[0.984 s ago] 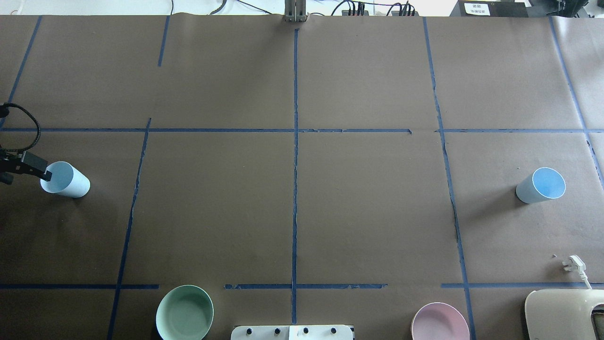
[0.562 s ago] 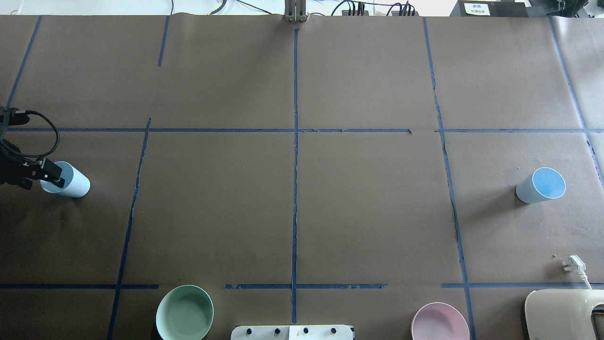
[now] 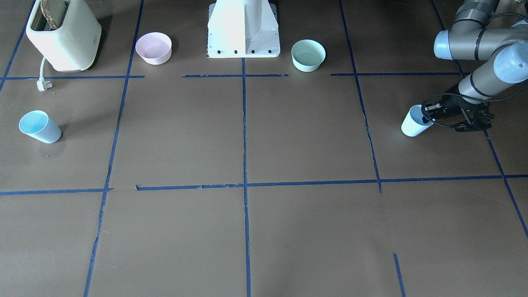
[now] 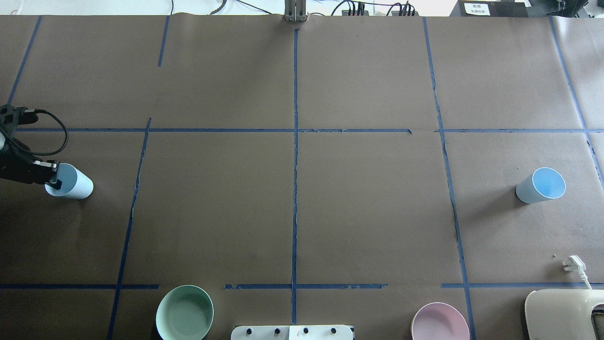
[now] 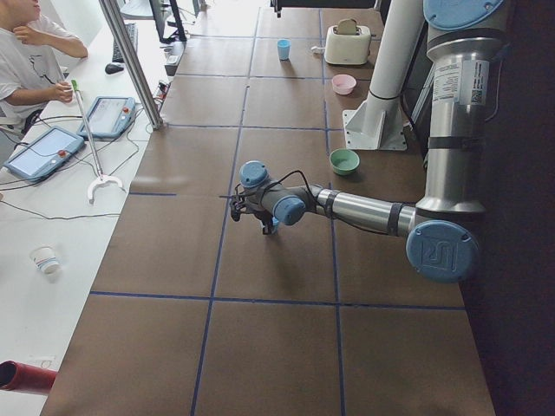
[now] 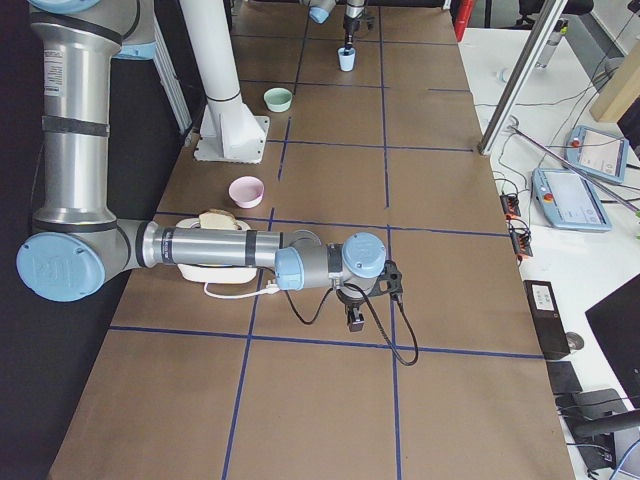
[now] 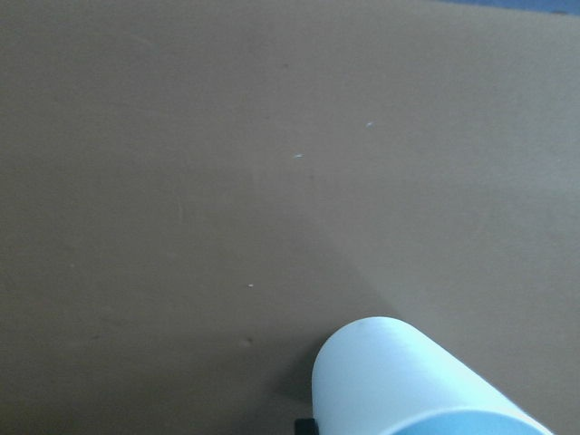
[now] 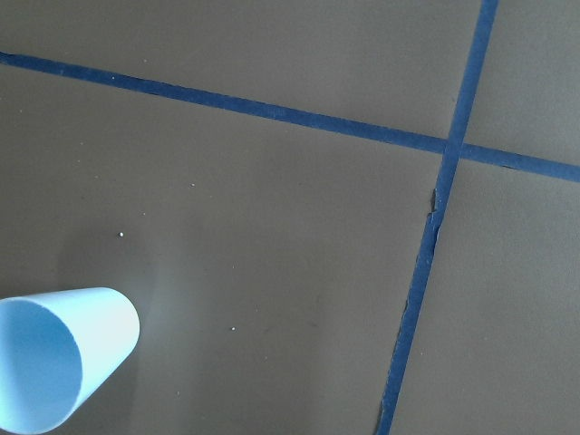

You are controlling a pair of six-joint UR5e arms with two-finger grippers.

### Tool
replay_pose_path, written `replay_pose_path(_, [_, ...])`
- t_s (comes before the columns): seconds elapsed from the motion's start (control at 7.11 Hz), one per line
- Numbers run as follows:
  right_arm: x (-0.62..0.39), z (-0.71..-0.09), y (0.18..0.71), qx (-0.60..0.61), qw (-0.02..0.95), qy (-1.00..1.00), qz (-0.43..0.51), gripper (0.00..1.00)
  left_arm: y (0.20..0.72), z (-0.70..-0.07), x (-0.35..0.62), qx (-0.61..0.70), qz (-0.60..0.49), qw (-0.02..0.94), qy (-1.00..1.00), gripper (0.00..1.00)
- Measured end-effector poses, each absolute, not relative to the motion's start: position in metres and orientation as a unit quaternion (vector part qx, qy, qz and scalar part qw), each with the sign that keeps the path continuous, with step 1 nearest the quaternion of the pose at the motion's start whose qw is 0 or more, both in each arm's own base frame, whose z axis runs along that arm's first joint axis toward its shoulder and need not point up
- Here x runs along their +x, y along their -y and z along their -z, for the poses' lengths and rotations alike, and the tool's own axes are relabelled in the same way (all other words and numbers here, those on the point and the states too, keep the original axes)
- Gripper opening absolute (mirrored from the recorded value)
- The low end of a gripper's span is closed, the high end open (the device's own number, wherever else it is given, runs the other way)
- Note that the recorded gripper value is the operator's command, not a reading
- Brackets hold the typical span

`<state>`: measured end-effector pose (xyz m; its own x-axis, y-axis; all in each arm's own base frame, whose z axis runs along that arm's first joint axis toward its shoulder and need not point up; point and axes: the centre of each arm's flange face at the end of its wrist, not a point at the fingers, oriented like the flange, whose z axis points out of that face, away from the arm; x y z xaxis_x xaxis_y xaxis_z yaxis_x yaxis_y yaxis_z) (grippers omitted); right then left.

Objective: Stack blue cups with both arms
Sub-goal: 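Carry the light blue cup with the left gripper to the table center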

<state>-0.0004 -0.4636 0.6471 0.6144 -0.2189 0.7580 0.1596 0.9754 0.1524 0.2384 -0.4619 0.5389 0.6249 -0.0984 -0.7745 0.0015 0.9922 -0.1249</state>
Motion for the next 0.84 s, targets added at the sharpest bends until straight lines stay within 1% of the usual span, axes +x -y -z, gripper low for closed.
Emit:
replay_pose_path(0.28, [0.0, -0.646, 0.462, 0.036, 0.897, 0.427, 0.106, 1.0, 0.464, -0.415, 0.306, -0.058, 0.064, 0.871, -0.483, 0.0])
replay_pose_path(0.56, [0.0, -0.647, 0.459, 0.034, 0.896, 0.43, 0.105, 1.0, 0.44, -0.284, 0.43, -0.082, 0.084, 0.864, -0.49, 0.0])
replay_pose_path(0.7, [0.0, -0.648, 0.458, 0.033, 0.896, 0.431, 0.105, 1.0, 0.422, -0.234, 0.478, -0.087, 0.09, 0.87, -0.478, 0.0])
replay_pose_path(0.84, [0.0, -0.648, 0.457, 0.032, 0.895, 0.432, 0.105, 1.0, 0.409, -0.204, 0.51, -0.094, 0.092, 0.873, -0.469, 0.0])
